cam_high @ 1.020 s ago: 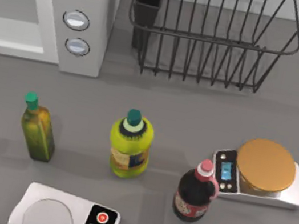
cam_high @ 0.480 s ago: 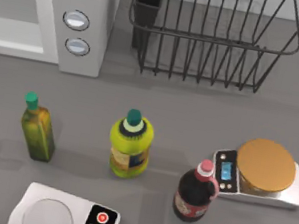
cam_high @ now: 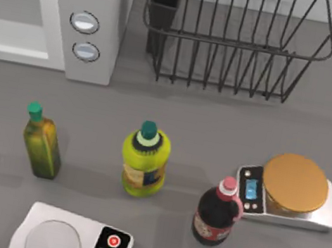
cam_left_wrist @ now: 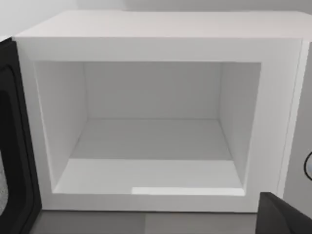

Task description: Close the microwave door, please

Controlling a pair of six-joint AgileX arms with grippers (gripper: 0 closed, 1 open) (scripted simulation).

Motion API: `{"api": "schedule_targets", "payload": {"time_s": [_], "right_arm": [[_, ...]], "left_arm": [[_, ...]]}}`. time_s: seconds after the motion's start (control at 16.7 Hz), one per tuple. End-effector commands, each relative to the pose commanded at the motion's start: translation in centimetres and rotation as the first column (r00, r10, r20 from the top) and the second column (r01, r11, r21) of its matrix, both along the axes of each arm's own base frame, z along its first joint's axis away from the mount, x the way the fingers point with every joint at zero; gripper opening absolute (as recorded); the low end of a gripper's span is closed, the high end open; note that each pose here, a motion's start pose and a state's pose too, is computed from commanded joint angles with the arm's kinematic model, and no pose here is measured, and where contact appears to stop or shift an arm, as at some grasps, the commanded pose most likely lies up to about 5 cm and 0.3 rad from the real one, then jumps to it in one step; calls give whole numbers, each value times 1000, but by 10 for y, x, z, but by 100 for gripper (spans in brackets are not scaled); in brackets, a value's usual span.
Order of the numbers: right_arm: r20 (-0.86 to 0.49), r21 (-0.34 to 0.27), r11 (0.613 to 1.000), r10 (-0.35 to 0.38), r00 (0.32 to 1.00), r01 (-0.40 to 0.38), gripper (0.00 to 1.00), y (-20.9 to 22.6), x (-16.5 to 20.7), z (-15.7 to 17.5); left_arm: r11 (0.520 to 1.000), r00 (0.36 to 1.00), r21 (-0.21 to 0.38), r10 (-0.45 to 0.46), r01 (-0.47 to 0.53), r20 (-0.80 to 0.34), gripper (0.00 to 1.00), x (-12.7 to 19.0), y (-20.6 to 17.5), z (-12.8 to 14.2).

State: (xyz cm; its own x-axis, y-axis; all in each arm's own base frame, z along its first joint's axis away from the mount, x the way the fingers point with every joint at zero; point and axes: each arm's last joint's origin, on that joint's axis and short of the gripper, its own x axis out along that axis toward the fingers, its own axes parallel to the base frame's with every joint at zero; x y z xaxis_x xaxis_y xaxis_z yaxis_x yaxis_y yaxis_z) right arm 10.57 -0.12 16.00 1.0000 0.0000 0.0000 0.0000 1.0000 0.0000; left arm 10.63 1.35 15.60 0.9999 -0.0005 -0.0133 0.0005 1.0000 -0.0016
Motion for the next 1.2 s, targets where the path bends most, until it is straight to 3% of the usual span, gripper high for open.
{"api": "schedule_targets", "payload": {"time_s": [1.2], "right_arm": [[0, 0, 1000, 0, 1000, 0, 100, 0, 0, 0]], "left_arm": [[1000, 1000, 3, -1, 1, 17, 0, 22, 6, -19]]}}
